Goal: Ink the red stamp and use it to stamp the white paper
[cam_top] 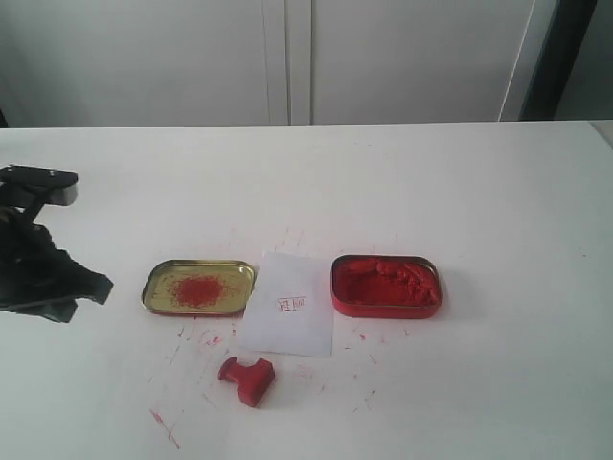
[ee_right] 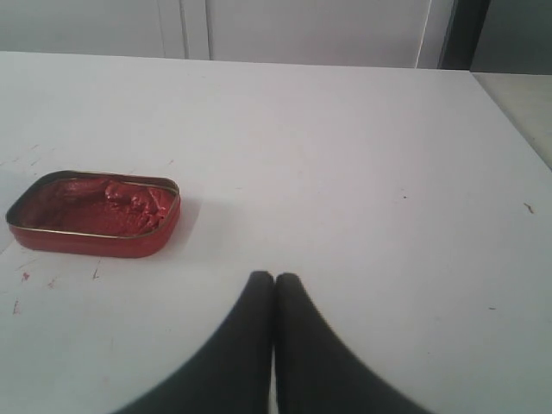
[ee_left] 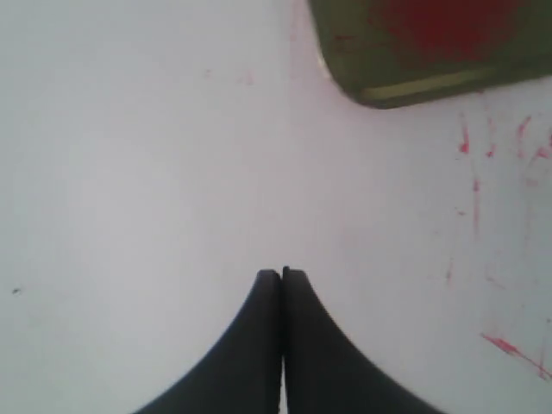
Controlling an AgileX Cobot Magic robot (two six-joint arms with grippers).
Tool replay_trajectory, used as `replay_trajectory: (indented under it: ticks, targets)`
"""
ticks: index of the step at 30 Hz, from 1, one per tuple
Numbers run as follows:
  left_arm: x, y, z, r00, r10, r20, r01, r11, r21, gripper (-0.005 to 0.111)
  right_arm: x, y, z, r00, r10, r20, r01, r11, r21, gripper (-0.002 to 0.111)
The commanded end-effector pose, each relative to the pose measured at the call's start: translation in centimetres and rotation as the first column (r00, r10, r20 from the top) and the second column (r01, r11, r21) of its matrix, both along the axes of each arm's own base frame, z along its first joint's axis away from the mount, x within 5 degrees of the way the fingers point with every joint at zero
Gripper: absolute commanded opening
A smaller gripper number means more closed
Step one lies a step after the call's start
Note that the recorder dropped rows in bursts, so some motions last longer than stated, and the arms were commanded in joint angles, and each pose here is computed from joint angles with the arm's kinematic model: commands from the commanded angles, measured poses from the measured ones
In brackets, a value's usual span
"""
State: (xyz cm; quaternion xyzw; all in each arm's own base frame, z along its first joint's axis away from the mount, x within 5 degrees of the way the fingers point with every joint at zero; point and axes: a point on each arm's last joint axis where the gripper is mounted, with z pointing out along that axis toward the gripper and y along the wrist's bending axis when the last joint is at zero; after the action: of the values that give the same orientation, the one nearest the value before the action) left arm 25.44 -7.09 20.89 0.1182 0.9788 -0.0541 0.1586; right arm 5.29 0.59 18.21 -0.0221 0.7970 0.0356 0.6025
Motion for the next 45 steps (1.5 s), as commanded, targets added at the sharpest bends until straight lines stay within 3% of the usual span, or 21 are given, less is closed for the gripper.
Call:
replay_trajectory:
  ticks: [1, 11, 22, 27, 45]
  targets:
    - [-0.4, 2.1, 0.6, 0.994, 0.107, -0.030, -0.108, 0.994, -0.005, 0.000, 0.0, 0.0, 0.0, 1.000, 0.000, 0.014, 0.000, 1.000, -0.001, 0.000]
    - [-2.7, 4.4, 2.8, 0.984, 0.178, -0.013, -0.179, 0.984, -0.006, 0.000, 0.0, 0.0, 0.0, 1.000, 0.000, 0.014, 0.000, 1.000, -0.001, 0.000]
    - [-12.0, 5.3, 4.7, 0.980, 0.182, 0.080, -0.179, 0.983, -0.037, 0.000, 0.0, 0.0, 0.0, 1.000, 0.000, 0.014, 0.000, 1.000, -0.001, 0.000]
    - [-14.3, 5.5, 5.7, 0.982, 0.154, 0.105, -0.151, 0.988, -0.035, 0.000, 0.0, 0.0, 0.0, 1.000, 0.000, 0.014, 0.000, 1.000, -0.001, 0.000]
    - [-14.2, 5.5, 5.8, 0.982, 0.135, 0.129, -0.132, 0.991, -0.031, 0.000, 0.0, 0.0, 0.0, 1.000, 0.000, 0.014, 0.000, 1.000, -0.001, 0.000]
